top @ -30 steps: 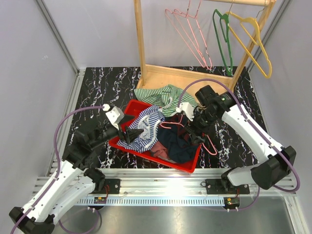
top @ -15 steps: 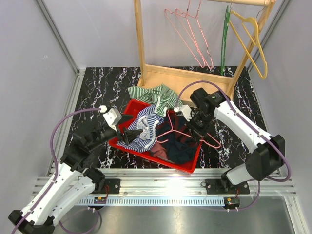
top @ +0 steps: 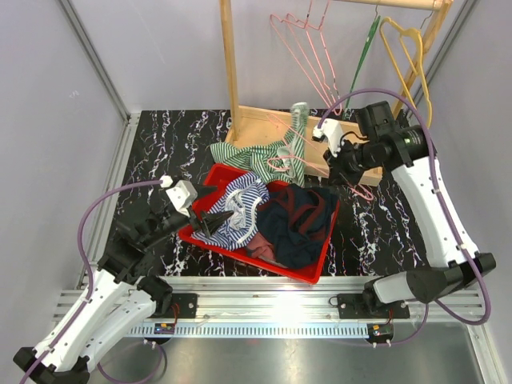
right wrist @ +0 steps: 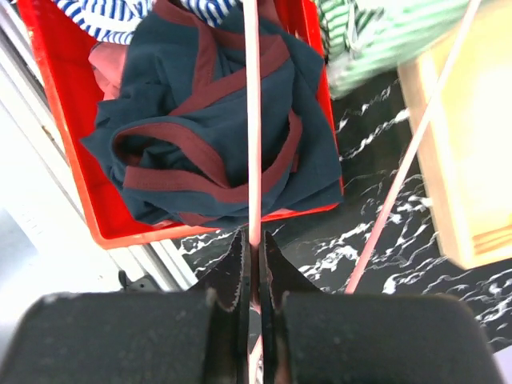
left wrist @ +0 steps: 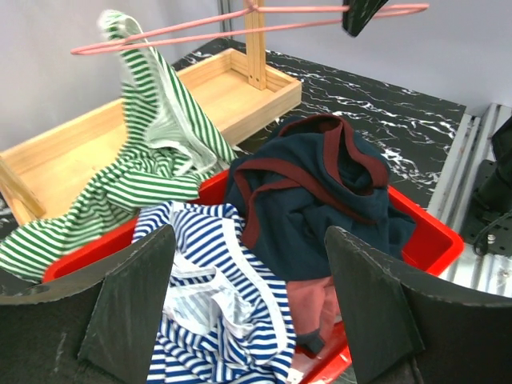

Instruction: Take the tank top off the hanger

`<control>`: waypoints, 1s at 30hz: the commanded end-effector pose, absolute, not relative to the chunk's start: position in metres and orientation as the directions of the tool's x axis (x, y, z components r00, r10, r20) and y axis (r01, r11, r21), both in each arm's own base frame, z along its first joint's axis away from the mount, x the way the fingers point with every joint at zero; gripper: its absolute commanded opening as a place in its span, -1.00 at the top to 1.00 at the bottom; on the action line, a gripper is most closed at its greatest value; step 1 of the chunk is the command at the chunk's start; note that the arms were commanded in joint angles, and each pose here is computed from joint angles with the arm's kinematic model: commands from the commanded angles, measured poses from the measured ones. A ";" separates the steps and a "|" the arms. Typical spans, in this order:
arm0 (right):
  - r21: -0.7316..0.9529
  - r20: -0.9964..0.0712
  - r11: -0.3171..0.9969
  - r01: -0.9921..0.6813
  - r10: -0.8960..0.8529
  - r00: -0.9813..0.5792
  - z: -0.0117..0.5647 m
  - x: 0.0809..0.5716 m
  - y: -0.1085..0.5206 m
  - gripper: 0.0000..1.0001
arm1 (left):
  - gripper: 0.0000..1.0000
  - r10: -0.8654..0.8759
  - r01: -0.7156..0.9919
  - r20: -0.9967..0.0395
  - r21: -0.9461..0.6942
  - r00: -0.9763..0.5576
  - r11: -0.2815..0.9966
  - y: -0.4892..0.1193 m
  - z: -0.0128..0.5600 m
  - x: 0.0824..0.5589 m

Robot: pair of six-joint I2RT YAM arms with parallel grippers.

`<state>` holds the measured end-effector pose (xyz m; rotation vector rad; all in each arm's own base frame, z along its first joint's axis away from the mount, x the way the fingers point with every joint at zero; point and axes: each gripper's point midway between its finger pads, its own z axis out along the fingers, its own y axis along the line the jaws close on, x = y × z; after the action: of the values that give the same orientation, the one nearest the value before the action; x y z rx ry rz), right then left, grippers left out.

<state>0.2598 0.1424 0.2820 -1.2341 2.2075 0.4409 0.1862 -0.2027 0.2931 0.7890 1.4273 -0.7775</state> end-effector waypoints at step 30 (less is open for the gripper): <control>0.224 -0.654 -0.139 -0.965 -0.756 -0.043 0.260 0.129 0.191 1.00 | -0.66 0.357 0.731 -0.696 0.681 0.623 0.051 -0.222 0.288 0.197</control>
<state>0.1892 0.2151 0.2446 -1.8468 1.7555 0.8176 0.2116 -0.2174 0.2820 1.4742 1.0299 -0.3322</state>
